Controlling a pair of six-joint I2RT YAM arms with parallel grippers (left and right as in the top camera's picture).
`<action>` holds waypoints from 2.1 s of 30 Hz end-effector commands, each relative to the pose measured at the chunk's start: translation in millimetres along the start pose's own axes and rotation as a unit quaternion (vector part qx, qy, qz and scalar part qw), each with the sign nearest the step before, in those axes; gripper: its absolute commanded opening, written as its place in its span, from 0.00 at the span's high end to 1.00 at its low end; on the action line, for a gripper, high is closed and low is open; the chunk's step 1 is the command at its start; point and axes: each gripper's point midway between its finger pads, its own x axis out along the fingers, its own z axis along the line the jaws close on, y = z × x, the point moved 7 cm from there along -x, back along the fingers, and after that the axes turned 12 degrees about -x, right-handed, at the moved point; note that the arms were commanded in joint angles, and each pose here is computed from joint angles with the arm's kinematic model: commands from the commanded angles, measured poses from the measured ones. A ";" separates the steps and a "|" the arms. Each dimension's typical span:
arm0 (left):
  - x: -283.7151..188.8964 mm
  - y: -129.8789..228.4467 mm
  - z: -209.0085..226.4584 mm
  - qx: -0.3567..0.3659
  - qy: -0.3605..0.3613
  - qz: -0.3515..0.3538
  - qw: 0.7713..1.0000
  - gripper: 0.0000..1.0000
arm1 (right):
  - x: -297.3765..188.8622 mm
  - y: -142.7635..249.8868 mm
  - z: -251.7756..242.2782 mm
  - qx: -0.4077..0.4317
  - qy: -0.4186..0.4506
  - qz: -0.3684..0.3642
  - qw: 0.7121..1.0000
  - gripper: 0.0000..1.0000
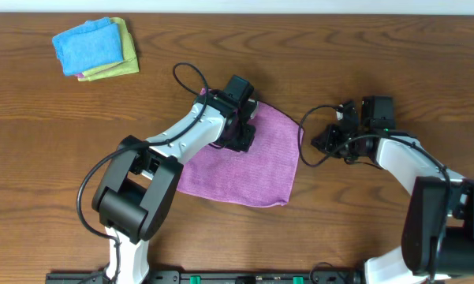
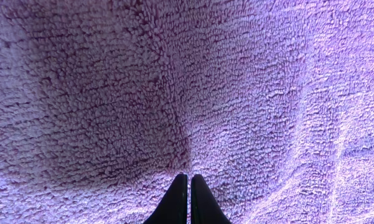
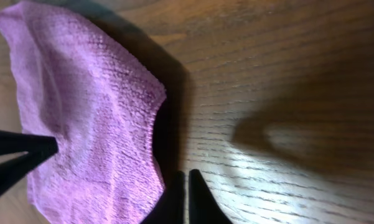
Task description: Fold the cloth
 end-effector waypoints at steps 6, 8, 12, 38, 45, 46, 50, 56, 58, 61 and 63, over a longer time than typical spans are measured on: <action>-12.2 -2.6 -15.1 0.010 0.012 -0.015 1.000 0.95 | 28.1 14.7 -11.9 0.031 -0.026 0.042 0.998 0.99; -11.6 -1.3 -17.3 0.013 0.012 -0.014 1.000 0.94 | 33.1 14.9 -12.8 0.029 -0.027 0.042 0.998 0.99; -10.8 1.3 -20.0 0.015 0.012 -0.010 1.000 0.94 | 37.5 8.9 -10.5 0.021 -0.029 0.027 0.999 0.99; -10.2 4.0 -20.9 -0.001 0.015 -0.001 1.000 0.94 | 76.2 -21.4 2.4 0.030 -0.076 -0.055 0.995 0.55; -8.8 4.7 -20.2 -0.001 0.014 0.001 1.000 0.94 | 68.3 -51.8 12.7 0.018 -0.104 -0.135 0.985 0.20; -8.8 4.7 -20.2 -0.001 0.014 0.001 1.000 0.94 | 67.3 -54.4 13.7 0.012 -0.106 -0.142 0.984 0.19; -7.6 6.3 -19.6 -0.001 0.013 0.003 1.000 0.94 | 66.5 -56.1 12.6 0.012 -0.103 -0.148 0.984 0.12; -3.0 12.3 -16.7 -0.002 0.007 0.012 1.000 0.94 | 62.2 -62.9 7.2 0.011 -0.094 -0.168 0.981 0.04; -3.0 12.5 -16.7 -0.002 0.007 0.012 1.000 0.94 | 61.2 -63.8 5.9 0.024 -0.095 -0.169 0.981 0.04; -3.0 12.5 -16.7 -0.002 0.006 0.012 1.000 0.94 | 57.9 -65.1 4.1 0.033 -0.108 -0.168 0.979 0.02; -3.0 12.4 -16.7 -0.002 0.007 0.012 1.000 0.94 | 53.5 -69.1 -1.2 0.037 -0.105 -0.177 0.978 0.02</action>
